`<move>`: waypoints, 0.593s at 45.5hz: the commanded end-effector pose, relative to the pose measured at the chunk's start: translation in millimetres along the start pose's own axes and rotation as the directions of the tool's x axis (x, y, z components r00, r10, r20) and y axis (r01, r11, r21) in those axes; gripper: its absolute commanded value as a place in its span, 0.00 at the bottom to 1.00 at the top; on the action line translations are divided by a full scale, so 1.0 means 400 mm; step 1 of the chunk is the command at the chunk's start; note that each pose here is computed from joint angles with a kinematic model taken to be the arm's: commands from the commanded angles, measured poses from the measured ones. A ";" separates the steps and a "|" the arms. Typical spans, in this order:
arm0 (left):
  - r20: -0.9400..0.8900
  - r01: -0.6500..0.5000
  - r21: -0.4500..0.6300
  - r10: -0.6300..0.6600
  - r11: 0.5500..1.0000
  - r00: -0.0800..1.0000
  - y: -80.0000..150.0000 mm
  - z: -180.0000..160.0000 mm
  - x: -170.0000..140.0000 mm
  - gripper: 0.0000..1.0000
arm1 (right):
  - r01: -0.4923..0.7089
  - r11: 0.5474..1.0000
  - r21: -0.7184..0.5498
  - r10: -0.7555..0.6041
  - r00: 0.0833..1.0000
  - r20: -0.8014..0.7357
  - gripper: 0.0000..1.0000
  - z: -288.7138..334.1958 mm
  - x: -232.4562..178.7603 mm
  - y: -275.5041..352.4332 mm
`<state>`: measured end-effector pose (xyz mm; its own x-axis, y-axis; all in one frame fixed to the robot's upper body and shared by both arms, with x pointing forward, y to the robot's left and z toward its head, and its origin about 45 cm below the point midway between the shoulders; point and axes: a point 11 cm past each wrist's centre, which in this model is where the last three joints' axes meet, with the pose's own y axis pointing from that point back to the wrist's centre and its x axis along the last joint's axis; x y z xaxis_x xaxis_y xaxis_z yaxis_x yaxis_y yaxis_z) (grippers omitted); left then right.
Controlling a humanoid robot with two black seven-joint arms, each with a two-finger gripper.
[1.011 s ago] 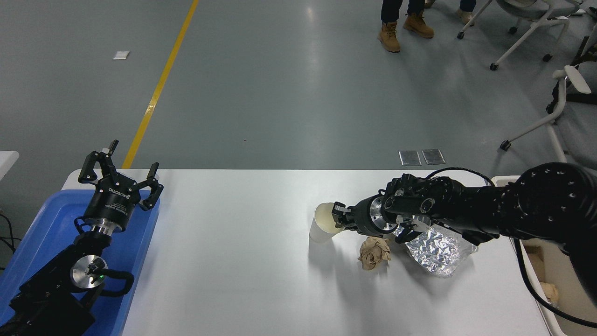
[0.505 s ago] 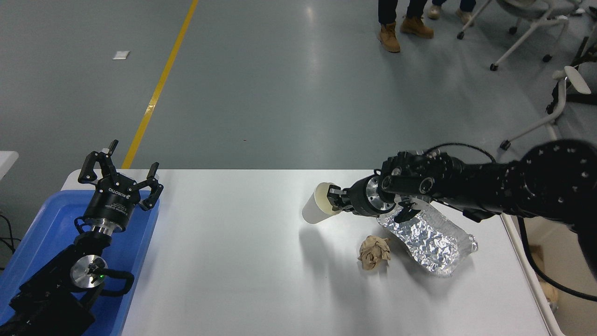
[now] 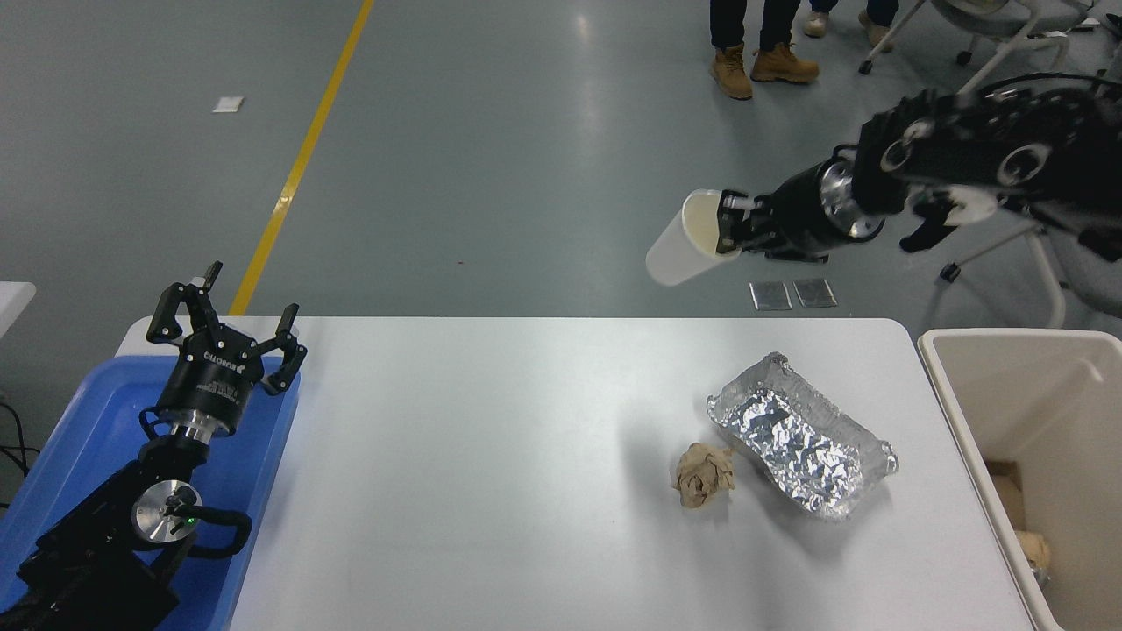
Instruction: Pick up paper cup place in dustbin
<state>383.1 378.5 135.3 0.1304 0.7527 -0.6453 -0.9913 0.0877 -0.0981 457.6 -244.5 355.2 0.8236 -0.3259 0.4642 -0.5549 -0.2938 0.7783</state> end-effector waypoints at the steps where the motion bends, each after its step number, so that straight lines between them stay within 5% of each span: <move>1: 0.000 0.000 0.001 0.000 1.000 1.000 0.000 0.000 0.000 0.98 | -0.064 0.996 0.061 0.063 0.998 0.008 0.00 -0.027 0.079 0.160; 19: 0.000 0.001 0.001 -0.001 1.000 1.000 0.000 0.000 0.000 0.98 | -0.069 0.996 0.060 0.069 0.998 0.003 0.00 -0.027 0.089 0.170; 27: 0.000 -0.001 -0.001 0.001 1.000 1.000 0.000 0.000 0.001 0.98 | -0.155 0.987 -0.029 0.157 0.986 0.051 0.00 0.088 0.153 0.134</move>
<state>383.1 378.4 135.4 0.1306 0.7526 -0.6454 -0.9913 0.0878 -0.0982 454.5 -271.5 422.6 0.7771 -0.3568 0.5184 -0.6216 -0.3068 0.7207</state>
